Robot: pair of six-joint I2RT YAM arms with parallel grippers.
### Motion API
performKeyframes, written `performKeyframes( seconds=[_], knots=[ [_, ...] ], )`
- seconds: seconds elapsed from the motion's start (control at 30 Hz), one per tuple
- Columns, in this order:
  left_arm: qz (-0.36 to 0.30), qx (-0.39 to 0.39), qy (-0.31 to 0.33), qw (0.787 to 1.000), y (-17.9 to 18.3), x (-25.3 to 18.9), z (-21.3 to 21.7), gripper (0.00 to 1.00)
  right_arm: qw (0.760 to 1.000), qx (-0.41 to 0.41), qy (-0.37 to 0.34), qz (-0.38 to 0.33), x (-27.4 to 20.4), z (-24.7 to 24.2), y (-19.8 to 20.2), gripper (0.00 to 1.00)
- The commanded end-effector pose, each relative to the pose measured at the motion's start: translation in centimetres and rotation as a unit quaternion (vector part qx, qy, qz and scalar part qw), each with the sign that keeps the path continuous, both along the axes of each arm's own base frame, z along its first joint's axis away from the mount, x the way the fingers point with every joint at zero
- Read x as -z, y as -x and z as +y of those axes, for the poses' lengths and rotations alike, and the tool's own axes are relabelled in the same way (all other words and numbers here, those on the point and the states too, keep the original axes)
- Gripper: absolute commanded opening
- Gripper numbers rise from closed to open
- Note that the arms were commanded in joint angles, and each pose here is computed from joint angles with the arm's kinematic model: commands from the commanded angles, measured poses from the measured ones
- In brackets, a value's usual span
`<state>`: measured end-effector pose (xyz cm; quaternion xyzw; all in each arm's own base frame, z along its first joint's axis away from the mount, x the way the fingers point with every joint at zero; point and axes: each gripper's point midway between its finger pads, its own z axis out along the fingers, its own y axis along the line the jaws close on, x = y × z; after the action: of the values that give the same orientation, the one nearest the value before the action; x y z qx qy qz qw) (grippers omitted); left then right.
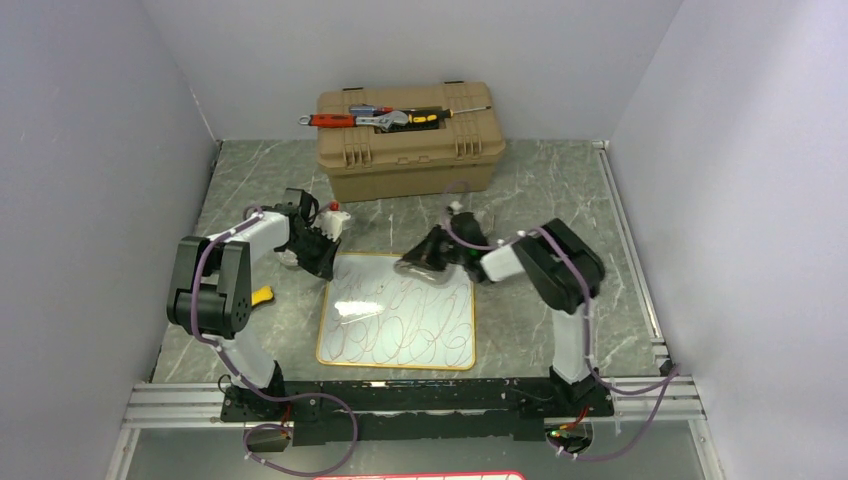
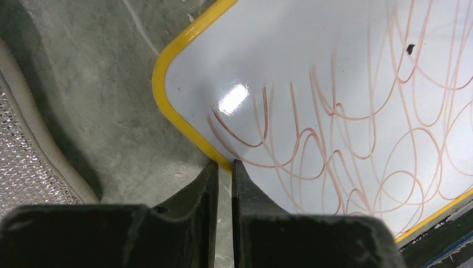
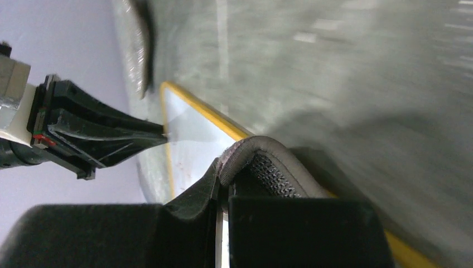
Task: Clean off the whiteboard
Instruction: Erase the whiteboard at the center of the board.
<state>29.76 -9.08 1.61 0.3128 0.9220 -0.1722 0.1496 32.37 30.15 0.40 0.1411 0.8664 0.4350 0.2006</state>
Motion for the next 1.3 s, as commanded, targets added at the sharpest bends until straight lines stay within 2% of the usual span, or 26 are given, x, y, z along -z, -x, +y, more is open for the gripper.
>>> performKeyframes(
  seconds=[0.0,0.1,0.33,0.4,0.47,0.53,0.63,0.7,0.83,0.9,1.0,1.17,1.27],
  knots=[
    [0.041,0.025,-0.030,0.998,1.8,2.9,0.2,0.08,0.973,-0.091,0.105,0.183,10.7,1.8,9.5,0.00],
    [0.040,0.025,-0.032,0.998,1.8,2.9,0.2,0.08,0.976,-0.089,0.091,0.178,9.6,1.6,9.3,0.00],
    [0.037,0.027,-0.035,0.998,2.0,2.9,0.5,0.08,0.964,-0.001,0.164,0.210,8.8,-11.3,14.0,0.00],
    [0.037,0.028,-0.034,0.998,2.1,3.0,0.5,0.08,0.956,0.008,0.197,0.219,8.9,-13.5,15.8,0.00],
    [0.039,0.027,-0.031,0.998,2.1,3.0,0.4,0.08,0.951,0.004,0.211,0.226,9.1,-13.6,17.2,0.00],
    [0.041,0.024,-0.025,0.999,2.1,3.0,0.1,0.08,0.950,-0.018,0.209,0.231,9.5,-11.7,18.2,0.00],
    [0.042,0.024,-0.017,0.999,2.2,2.8,-0.3,0.08,0.952,-0.077,0.176,0.237,11.0,-6.4,18.7,0.00],
    [0.043,0.025,-0.017,0.999,2.2,2.8,-0.4,0.08,0.958,-0.114,0.144,0.220,11.0,-2.1,17.7,0.00],
    [0.042,0.026,-0.017,0.999,2.2,2.7,-0.5,0.08,0.962,-0.183,0.126,0.158,9.8,6.4,13.5,0.00],
    [0.041,0.025,-0.017,0.999,2.1,2.6,-0.5,0.08,0.959,-0.190,0.129,0.165,10.1,7.3,12.7,0.00],
    [0.038,0.025,-0.018,0.999,2.1,2.5,-0.4,0.08,0.958,-0.155,0.158,0.185,10.6,3.4,13.0,0.00],
    [0.037,0.027,-0.017,0.999,2.4,2.6,-0.4,0.08,0.953,-0.014,0.192,0.236,10.4,-10.0,16.7,0.00],
    [0.037,0.029,-0.010,0.999,2.4,2.5,-0.6,0.08,0.944,0.016,0.229,0.238,10.6,-13.7,18.7,0.00]
  ],
)
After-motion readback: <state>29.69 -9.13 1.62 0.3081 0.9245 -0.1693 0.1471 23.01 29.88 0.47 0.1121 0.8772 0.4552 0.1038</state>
